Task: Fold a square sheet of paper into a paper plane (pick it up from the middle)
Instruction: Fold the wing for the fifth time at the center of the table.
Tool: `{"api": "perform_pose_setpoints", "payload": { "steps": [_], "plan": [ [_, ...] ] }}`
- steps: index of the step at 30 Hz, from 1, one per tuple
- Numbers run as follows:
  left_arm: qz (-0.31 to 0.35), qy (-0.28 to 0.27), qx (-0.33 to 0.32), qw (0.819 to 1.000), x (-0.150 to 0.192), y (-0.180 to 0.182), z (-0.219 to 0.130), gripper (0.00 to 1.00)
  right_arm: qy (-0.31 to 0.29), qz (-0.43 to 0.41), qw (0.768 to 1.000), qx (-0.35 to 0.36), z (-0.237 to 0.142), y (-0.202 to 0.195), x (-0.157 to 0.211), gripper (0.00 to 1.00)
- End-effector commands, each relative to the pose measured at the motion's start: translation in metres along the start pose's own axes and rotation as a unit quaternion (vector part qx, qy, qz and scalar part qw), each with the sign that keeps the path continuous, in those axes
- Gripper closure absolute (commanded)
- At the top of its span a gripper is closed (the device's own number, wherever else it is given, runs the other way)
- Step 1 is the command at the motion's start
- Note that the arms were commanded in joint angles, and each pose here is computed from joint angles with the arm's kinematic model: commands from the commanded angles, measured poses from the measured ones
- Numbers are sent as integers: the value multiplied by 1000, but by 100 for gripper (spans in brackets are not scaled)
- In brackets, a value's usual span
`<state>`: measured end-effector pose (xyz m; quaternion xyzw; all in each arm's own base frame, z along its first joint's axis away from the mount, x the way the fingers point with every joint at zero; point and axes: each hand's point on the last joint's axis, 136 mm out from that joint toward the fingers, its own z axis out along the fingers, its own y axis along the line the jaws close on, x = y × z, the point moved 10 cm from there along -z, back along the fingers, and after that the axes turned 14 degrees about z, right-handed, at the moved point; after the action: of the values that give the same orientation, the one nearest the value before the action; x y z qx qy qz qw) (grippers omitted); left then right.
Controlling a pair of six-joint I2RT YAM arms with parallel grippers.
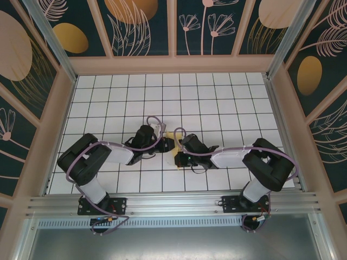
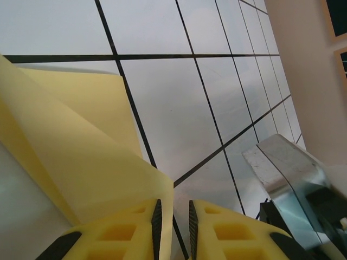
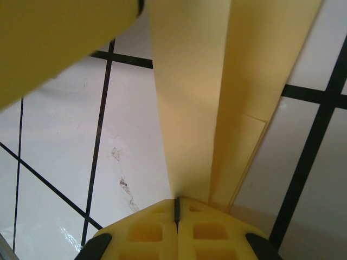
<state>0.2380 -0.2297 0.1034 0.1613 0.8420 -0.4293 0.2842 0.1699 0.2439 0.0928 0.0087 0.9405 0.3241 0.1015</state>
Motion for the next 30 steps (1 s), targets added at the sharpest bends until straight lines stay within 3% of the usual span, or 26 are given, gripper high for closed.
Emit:
{"api": "perform_pose_setpoints", "payload": {
  "steps": [1,7,13,30],
  "plan": [
    [4,-16,22,1000,-2,7,5,77,55,25,995,78,10,-35,21,95],
    [-12,-19,46,999,3,25,14,79,62,25,995,81,7,-37,24,95],
    [-31,-24,29,999,2,38,15,78,69,20,994,77,2,-36,26,95],
    [-34,41,-126,991,-13,63,30,81,68,7,995,73,-7,-29,24,95]
  ]
}}
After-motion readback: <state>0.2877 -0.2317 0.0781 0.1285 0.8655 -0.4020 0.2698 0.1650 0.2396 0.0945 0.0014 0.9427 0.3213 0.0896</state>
